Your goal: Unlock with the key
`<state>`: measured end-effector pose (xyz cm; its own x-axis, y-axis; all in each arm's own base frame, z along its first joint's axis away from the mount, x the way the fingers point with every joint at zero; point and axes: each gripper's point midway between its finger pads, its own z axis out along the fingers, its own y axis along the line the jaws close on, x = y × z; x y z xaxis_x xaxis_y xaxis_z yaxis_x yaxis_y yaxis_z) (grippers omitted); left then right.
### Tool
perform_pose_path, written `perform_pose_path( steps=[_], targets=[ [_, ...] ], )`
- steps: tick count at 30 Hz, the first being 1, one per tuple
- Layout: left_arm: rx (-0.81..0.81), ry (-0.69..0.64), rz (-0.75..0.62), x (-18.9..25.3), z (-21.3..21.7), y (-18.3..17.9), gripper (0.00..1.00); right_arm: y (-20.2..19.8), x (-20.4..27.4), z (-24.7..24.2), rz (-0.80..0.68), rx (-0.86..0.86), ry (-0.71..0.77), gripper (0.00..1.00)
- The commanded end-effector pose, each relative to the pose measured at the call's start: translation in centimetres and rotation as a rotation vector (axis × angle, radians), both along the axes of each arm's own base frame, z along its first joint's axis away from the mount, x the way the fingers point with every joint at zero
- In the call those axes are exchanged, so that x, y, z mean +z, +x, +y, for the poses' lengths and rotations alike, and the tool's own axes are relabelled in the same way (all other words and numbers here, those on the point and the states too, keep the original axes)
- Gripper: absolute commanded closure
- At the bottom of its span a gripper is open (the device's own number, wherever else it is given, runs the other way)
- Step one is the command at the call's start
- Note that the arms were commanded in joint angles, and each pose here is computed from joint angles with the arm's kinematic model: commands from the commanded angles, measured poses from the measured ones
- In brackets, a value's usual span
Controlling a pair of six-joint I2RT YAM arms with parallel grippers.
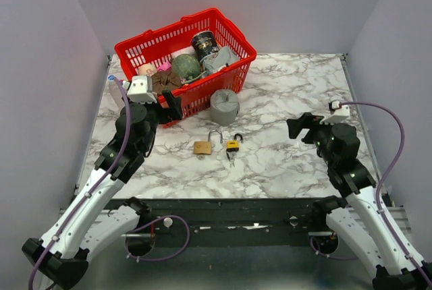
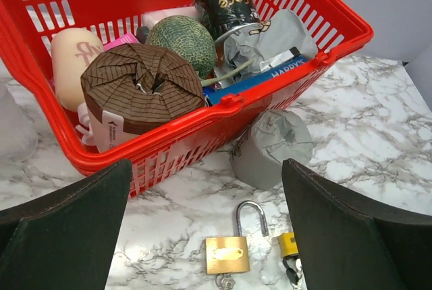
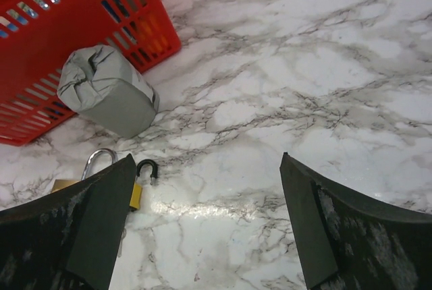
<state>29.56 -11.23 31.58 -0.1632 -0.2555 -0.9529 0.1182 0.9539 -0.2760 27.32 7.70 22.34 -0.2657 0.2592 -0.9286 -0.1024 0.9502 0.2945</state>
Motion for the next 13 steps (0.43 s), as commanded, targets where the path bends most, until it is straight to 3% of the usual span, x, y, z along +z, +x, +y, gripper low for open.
perform_pose_path(
  steps=[1, 13],
  targets=[
    [-0.001, 0.066, 0.015, -1.46, 1.05, -1.19, 0.01, -0.09, 2.55, -1.32, -0.112, -0.042, -0.036, 0.04],
    [0.024, 0.076, 0.017, -1.71, 1.65, -1.34, 0.01, -0.09, 2.64, -1.08, -0.120, -0.023, -0.044, 0.04]
  ],
)
